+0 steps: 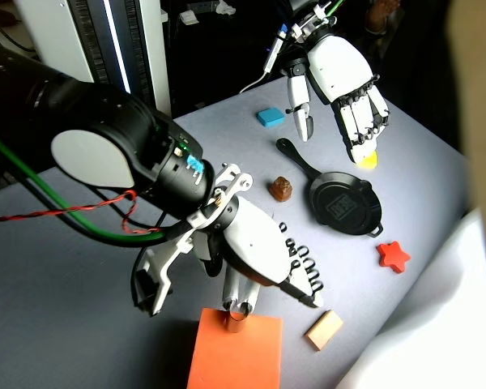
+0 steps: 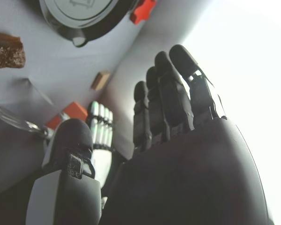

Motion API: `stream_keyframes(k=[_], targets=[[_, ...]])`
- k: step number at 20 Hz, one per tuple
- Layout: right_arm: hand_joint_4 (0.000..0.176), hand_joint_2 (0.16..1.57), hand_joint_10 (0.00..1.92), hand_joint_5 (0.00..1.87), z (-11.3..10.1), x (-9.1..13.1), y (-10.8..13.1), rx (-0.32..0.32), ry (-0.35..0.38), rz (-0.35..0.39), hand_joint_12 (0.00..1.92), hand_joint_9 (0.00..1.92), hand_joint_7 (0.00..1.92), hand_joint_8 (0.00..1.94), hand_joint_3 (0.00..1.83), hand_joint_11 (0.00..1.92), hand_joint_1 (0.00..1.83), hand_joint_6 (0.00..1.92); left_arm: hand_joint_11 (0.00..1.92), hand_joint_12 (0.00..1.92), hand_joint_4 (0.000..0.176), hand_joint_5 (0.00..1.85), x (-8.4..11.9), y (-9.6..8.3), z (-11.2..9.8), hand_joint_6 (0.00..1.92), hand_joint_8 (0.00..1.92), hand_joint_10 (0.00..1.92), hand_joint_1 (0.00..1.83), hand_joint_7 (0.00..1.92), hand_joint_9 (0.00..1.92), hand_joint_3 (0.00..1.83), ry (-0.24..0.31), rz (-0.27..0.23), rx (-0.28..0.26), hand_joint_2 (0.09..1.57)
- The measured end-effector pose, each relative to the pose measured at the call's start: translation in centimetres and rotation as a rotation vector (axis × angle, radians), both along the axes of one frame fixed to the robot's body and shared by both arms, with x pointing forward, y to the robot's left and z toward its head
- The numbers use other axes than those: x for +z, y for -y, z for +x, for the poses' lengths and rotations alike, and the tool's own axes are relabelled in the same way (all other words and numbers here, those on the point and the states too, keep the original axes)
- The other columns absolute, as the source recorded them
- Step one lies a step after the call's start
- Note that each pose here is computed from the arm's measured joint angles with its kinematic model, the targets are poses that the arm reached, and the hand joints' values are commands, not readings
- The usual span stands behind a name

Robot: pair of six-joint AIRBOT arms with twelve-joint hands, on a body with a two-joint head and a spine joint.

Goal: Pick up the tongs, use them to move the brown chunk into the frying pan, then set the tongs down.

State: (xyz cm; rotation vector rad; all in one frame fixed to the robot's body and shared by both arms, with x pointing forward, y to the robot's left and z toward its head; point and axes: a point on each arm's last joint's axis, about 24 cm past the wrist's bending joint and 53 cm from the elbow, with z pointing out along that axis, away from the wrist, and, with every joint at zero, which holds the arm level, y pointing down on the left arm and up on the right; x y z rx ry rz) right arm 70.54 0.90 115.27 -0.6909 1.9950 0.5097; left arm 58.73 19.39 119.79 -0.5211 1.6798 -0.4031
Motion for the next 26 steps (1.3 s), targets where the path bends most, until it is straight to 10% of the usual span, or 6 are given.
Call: stream_keyframes(k=[21,26], targets=[[0.000,0.93,0.00,0.00,0.8,-2.6,1.1,-0.037,-0.039,-0.018,0.00,0.00,0.00,0.00,0.01,0.00,1.12,0.00,0.00,1.19,0.009,0.27,-0.1,1.0,-0.3,0.01,0.01,0.01,0.18,0.32,0.40,0.00,-0.002,-0.050,-0.027,1.36],[0.000,1.02,0.04,0.28,0.8,-2.6,1.0,-0.035,-0.036,-0.013,0.77,0.31,0.34,0.03,0.01,0.00,1.18,0.05,0.01,1.21,0.006,0.30,0.1,1.0,-0.3,0.00,0.00,0.01,0.22,0.34,0.44,0.00,0.001,-0.052,-0.028,1.36]])
